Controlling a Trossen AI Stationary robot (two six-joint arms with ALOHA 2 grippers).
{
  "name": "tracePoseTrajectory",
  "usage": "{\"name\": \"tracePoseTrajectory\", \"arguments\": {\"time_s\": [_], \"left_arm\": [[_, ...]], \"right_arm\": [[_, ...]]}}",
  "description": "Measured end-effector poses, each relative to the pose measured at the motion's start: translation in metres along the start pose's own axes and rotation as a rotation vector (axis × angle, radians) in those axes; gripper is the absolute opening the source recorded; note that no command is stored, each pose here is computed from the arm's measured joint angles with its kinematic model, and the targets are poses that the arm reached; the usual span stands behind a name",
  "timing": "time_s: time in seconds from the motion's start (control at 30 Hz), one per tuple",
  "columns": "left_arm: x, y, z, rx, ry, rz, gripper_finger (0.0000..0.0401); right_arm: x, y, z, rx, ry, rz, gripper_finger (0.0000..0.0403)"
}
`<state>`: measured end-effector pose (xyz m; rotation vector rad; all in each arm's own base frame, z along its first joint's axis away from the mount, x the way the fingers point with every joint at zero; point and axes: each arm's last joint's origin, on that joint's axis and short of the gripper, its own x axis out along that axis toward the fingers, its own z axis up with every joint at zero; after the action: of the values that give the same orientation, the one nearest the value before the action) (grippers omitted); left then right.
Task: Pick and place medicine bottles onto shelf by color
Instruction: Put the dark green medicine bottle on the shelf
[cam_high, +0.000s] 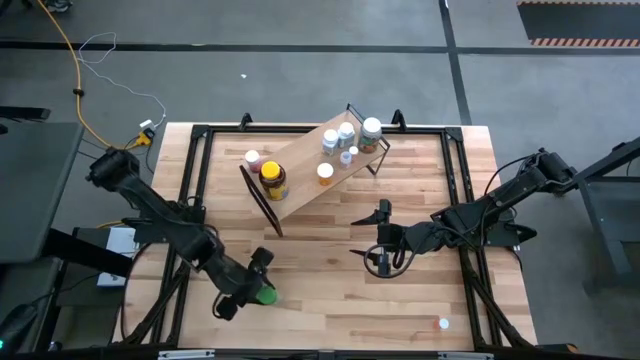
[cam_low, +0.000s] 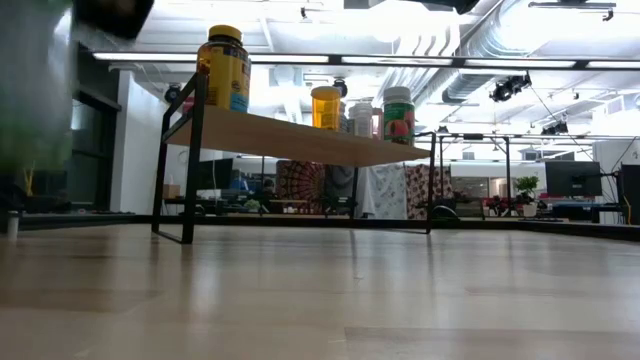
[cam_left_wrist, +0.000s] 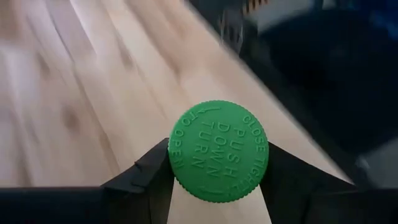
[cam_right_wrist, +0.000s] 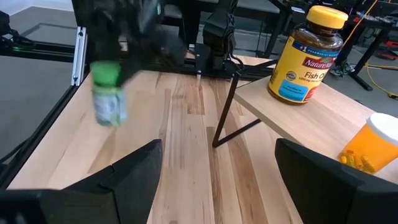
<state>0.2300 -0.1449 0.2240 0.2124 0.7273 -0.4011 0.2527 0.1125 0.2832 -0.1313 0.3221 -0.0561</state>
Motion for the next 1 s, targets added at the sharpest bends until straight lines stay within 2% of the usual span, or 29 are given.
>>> {"name": "tracePoseTrajectory", "arguments": {"time_s": [0.23,0.4,0.53,0.7,0.8,1.0], "left_arm": [[-0.039,0.01,0.048,0.084,-0.185,0.134,0.0176],[-0.044,0.026,0.064,0.095,-0.206,0.284,0.0178],[-0.042,0.044,0.072,0.055,-0.211,0.417,0.0183],[-0.04,0.063,0.081,-0.026,-0.249,0.54,0.0183],[-0.042,0.07,0.084,-0.065,-0.289,0.579,0.0185],[-0.044,0.08,0.088,-0.134,-0.352,0.605,0.0187]], "right_arm": [[0.002,-0.003,0.004,0.024,-0.031,0.006,0.0303],[0.005,-0.008,0.009,0.057,-0.079,0.048,0.0303],[0.013,-0.006,0.007,0.058,-0.079,0.107,0.0303],[0.03,0.001,0.001,-0.011,-0.106,0.101,0.0303],[0.034,0.002,0.003,-0.043,-0.141,0.064,0.0303],[0.033,0.001,0.005,-0.024,-0.152,0.008,0.0303]]}}
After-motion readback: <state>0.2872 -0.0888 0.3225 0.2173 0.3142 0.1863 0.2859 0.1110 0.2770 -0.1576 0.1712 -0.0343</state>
